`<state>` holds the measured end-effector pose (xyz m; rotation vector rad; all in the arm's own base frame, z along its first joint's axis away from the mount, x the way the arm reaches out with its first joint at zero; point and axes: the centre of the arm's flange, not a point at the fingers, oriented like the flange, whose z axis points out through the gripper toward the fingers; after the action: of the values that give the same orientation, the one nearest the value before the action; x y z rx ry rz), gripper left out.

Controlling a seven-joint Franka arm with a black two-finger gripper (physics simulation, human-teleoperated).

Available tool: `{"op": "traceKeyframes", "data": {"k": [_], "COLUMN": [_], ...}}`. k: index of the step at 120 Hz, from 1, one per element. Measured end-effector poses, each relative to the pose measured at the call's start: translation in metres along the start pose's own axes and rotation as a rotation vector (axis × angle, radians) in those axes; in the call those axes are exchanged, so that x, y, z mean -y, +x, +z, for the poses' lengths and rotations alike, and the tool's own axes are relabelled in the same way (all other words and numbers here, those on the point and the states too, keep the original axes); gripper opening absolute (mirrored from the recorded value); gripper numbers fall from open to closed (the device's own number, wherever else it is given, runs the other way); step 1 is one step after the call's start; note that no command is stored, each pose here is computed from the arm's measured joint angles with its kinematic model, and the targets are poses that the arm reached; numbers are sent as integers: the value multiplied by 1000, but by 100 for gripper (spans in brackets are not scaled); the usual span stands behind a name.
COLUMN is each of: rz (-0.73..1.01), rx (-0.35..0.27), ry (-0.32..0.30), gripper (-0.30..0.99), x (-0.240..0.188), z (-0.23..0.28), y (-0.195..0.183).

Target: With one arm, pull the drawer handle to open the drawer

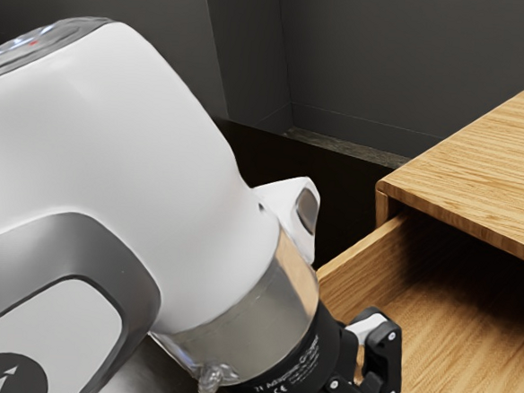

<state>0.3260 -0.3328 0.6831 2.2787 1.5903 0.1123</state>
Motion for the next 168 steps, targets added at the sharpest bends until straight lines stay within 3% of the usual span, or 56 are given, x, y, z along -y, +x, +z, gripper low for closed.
{"op": "traceKeyframes", "data": {"k": [106,168], "rz": [4,14], "rx": [-27,-49], "ry": [24,7], "gripper": [13,13], "x": [36,63], "z": [-3,-14], "y": [-2,-13]}}
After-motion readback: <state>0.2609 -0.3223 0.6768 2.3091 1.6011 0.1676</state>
